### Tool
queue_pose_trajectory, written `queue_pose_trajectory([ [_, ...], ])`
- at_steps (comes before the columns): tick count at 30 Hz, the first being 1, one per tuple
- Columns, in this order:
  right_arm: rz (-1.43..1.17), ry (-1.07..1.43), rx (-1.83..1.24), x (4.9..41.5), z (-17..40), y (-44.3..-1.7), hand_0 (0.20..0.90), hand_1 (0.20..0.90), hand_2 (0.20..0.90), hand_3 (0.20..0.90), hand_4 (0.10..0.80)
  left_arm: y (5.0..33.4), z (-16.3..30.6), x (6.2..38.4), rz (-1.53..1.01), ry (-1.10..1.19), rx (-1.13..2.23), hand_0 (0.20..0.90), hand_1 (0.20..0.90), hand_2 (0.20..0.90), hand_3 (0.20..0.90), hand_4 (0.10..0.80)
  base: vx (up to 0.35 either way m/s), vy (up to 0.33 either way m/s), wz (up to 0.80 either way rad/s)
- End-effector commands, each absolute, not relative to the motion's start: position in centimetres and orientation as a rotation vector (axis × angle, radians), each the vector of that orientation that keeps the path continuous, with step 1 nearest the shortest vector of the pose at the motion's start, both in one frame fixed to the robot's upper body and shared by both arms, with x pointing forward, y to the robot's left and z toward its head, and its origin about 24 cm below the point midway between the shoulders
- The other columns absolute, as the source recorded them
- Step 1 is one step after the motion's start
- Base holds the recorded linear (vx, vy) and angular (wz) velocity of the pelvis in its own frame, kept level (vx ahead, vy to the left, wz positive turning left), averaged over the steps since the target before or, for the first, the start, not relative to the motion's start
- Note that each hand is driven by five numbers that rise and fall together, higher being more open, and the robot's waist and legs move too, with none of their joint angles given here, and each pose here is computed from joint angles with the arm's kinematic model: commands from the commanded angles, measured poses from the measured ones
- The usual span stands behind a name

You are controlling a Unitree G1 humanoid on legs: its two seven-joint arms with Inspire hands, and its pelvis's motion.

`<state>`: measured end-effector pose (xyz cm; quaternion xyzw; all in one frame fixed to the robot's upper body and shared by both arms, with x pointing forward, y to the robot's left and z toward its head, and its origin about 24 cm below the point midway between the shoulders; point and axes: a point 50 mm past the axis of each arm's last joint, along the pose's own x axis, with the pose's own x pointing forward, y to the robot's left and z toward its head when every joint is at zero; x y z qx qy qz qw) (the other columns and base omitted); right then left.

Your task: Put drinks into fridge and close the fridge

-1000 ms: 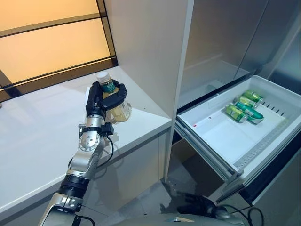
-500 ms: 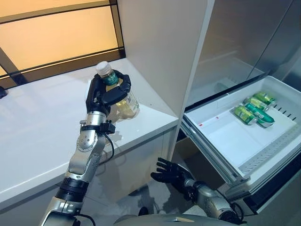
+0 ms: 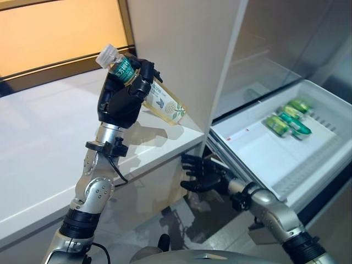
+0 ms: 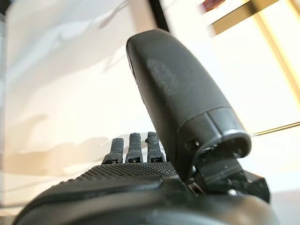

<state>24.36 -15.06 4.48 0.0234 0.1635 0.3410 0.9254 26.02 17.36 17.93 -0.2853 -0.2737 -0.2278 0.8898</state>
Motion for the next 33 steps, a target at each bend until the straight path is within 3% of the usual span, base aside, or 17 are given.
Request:
queue_pose_trajectory([
  [1,0.832,-0.189,0.089,26.9,15.6,-13.3,0.900,0.900,0.900,0.900,0.800,17.7,25.2,24.4,-0.625,-0.972,-0.594,0.300,0.300,0.300,0.200,0.100,-0.028,-0.009,-0.48],
  [12,0.841,-0.352,0.029,26.4,20.6,-14.4,0.900,0.900,0.900,0.900,0.800,16.2,25.5,25.7,-0.660,-0.846,-0.560,0.300,0.300,0.300,0.200,0.100,-0.025,-0.026,-0.30],
  [25,0.884,-0.265,0.044,26.9,20.7,-14.0,0.900,0.900,0.900,0.900,0.800,13.3,24.9,27.2,-0.657,-0.710,-0.440,0.300,0.300,0.300,0.200,0.100,-0.008,-0.037,-0.14],
  [33,0.934,-0.232,0.031,26.9,20.4,-13.1,0.900,0.900,0.900,0.900,0.800,12.4,25.4,27.2,-0.623,-0.763,-0.283,0.300,0.300,0.300,0.200,0.100,0.003,-0.021,-0.07],
])
